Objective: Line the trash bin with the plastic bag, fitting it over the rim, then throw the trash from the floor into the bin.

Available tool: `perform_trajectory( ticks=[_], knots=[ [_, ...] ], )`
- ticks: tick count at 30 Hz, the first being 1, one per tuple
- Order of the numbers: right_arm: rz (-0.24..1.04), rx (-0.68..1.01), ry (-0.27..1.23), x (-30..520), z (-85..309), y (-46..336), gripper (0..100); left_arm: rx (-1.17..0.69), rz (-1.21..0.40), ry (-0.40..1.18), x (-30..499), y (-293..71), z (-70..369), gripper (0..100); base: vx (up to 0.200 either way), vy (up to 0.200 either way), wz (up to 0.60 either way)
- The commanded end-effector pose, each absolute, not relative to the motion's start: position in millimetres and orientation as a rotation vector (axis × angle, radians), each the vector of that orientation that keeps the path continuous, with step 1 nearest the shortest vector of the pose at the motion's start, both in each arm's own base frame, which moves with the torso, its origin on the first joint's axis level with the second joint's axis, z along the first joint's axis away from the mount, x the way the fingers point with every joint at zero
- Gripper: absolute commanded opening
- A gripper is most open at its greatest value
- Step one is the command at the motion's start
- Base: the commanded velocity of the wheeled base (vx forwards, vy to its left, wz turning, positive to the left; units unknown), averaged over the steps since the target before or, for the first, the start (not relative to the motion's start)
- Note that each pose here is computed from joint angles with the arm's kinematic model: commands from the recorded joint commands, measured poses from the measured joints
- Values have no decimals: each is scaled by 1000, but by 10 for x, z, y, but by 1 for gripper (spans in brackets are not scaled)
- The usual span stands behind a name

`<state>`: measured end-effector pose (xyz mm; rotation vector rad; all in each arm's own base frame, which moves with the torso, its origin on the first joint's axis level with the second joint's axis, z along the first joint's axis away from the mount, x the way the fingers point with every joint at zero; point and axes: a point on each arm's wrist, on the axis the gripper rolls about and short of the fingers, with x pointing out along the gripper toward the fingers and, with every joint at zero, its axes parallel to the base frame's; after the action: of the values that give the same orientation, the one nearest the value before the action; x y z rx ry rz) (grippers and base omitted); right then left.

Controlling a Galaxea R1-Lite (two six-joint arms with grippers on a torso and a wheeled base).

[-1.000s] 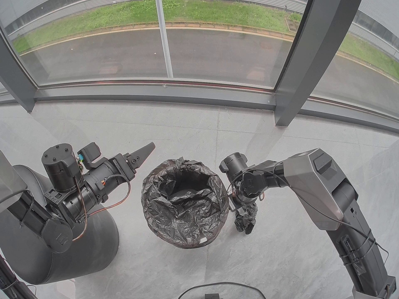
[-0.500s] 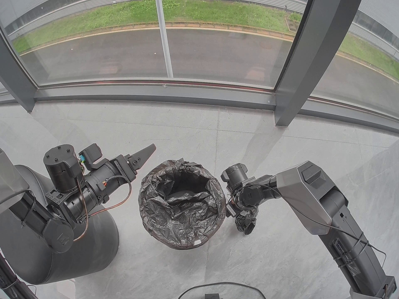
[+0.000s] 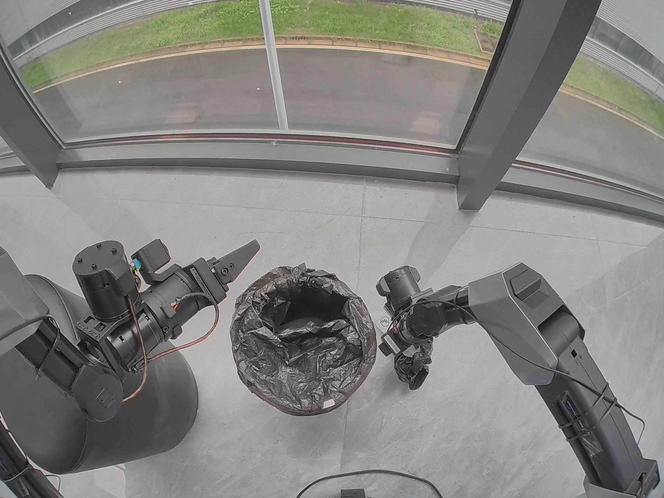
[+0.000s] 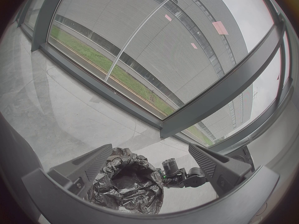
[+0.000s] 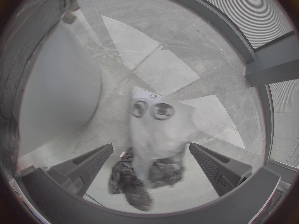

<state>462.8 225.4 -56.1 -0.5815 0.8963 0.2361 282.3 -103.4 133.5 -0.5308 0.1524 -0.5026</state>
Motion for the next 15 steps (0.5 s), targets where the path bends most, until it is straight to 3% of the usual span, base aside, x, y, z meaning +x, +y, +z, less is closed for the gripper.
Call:
perform_trajectory(
  ticks=[1, 15],
  knots=[
    [216, -573, 896, 4676, -532, 2159, 100, -531, -502, 155, 2824, -1034, 1328, 100, 0, 0, 0],
    [185, -557, 925, 4745, -727, 1983, 100, -531, -500, 161, 2836, -1038, 1309, 100, 0, 0, 0]
  ],
)
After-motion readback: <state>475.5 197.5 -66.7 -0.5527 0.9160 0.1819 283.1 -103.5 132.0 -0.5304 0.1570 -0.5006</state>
